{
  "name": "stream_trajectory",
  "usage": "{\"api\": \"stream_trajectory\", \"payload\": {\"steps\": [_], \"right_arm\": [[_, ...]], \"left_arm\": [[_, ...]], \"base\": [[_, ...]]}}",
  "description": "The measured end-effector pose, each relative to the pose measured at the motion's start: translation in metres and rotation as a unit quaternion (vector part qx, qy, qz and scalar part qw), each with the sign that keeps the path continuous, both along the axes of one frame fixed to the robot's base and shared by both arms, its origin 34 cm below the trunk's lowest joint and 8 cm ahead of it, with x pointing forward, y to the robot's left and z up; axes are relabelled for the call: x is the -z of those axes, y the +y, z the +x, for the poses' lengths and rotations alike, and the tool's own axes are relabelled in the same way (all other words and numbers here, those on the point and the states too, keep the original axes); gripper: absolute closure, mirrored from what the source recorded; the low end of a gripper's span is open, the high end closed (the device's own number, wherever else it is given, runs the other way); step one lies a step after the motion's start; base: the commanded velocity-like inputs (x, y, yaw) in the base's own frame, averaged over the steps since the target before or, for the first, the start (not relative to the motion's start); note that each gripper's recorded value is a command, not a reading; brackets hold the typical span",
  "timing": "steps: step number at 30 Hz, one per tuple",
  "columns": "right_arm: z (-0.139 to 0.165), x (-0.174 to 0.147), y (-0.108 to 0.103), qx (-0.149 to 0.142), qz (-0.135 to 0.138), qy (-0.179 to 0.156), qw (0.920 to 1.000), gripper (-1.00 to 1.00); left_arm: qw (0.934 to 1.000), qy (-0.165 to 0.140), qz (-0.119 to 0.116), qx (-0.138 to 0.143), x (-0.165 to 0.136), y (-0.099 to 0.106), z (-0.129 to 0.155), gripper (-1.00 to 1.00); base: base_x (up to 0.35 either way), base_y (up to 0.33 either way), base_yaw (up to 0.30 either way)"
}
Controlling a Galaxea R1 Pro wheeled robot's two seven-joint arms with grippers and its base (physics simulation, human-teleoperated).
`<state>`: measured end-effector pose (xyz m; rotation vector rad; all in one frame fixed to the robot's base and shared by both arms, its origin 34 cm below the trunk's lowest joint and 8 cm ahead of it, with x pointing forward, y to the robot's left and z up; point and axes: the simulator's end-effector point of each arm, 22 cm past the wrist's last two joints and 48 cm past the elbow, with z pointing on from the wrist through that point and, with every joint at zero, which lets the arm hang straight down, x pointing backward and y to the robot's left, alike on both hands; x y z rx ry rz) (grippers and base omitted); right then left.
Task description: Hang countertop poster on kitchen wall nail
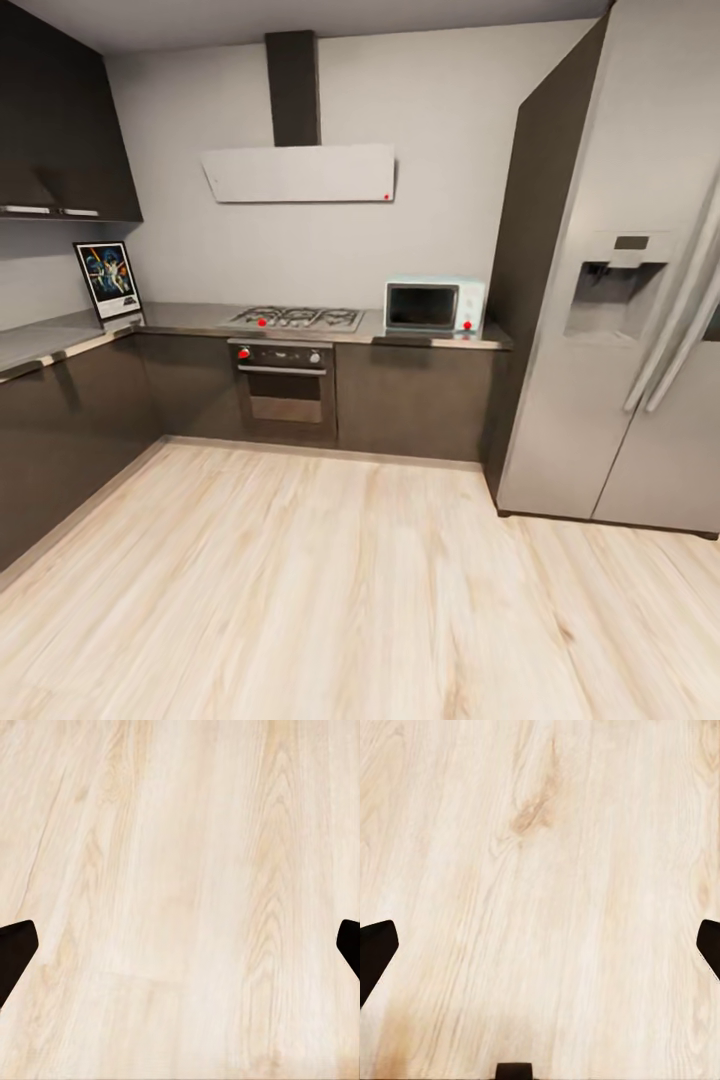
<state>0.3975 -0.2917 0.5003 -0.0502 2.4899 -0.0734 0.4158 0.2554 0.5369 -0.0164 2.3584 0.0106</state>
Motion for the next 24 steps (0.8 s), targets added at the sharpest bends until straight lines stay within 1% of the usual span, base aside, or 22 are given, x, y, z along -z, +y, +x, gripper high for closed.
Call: {"api": "stream_trajectory", "payload": {"steps": [6, 10, 15, 24], "right_arm": [[0.0005, -0.0003, -0.0004, 0.001, 0.0, -0.001, 1.0, -1.0], [0.0009, -0.0005, -0.0007, 0.002, 0.0, -0.001, 1.0, -1.0], [0.0014, -0.0008, 0.0003, 0.003, 0.001, -0.002, 1.0, -1.0], [0.0017, -0.001, 0.0001, 0.004, 0.0, -0.003, 1.0, -1.0]], "left_arm": [[1.0, 0.0, 0.0, 0.0, 0.0001, 0.0, -0.0002, -1.0], [1.0, 0.0, 0.0, 0.0, 0.0001, 0.0, -0.0002, -1.0], [1.0, 0.0, 0.0, 0.0, 0.0002, 0.0001, -0.0005, -1.0], [1.0, 0.0, 0.0, 0.0, 0.0001, 0.0001, -0.0003, -1.0]], "base": [[0.334, 0.0, 0.007], [0.334, 0.0, 0.119], [0.334, 0.0, 0.234], [0.334, 0.0, 0.285]]}}
